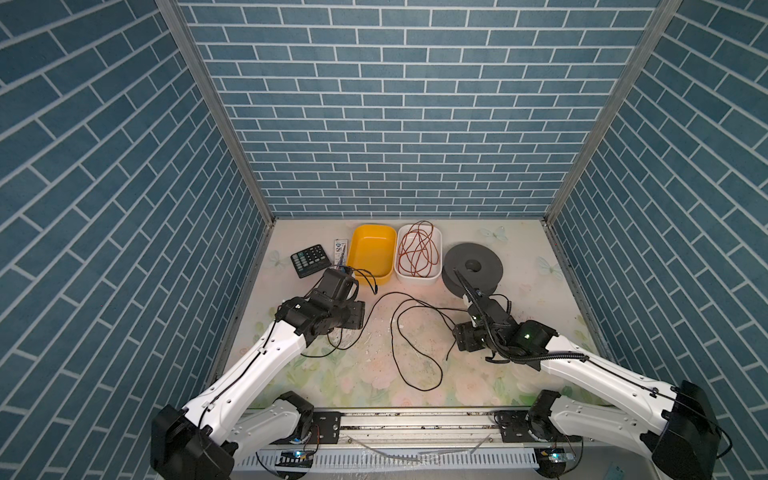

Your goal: Wrap the cables

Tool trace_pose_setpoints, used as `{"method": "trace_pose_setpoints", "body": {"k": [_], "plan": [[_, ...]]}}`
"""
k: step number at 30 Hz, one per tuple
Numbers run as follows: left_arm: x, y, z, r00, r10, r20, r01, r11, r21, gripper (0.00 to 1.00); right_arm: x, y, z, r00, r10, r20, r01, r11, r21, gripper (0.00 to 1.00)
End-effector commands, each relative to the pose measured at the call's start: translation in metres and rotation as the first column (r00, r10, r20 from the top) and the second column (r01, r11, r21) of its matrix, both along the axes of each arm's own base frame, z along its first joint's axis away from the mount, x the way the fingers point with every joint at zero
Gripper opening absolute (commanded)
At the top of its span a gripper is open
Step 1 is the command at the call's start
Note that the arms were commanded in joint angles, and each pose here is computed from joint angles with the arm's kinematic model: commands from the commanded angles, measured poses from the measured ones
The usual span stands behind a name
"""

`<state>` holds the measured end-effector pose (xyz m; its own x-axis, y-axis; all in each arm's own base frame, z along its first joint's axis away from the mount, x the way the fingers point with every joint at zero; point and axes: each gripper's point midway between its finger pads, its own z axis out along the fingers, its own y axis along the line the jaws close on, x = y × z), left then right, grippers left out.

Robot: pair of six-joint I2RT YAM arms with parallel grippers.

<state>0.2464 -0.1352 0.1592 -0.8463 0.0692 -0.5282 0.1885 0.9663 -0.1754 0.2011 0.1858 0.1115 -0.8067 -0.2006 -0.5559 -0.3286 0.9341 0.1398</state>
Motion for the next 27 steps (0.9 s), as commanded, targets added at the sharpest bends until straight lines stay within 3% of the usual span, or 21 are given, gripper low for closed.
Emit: {"method": "trace_pose_setpoints", "body": {"k": [1,6,11,22,27], "plan": [[0.005,-0.015,-0.001,1.000,-0.016,0.007,0.016,0.996,-0.084,0.66,-0.010,-0.010,0.007,0.996,-0.077,-0.054,0.079,0.996,0.030,0.77],[0.012,-0.025,-0.008,0.999,-0.029,-0.014,0.028,0.994,-0.103,0.64,-0.021,-0.001,-0.005,0.991,-0.059,-0.123,0.071,0.993,0.094,0.68],[0.015,-0.032,-0.007,0.999,-0.036,-0.016,0.033,0.990,-0.138,0.63,-0.014,0.032,-0.018,0.986,-0.022,-0.168,0.054,0.980,0.192,0.67],[0.010,-0.028,-0.009,0.999,-0.033,-0.019,0.030,0.992,-0.123,0.62,-0.009,0.034,-0.068,0.959,-0.103,-0.262,0.130,0.988,0.086,0.57],[0.009,-0.029,-0.012,0.999,-0.037,-0.023,0.033,0.990,-0.134,0.62,-0.012,0.033,-0.083,0.951,-0.107,-0.289,0.128,0.990,0.055,0.46]]}}
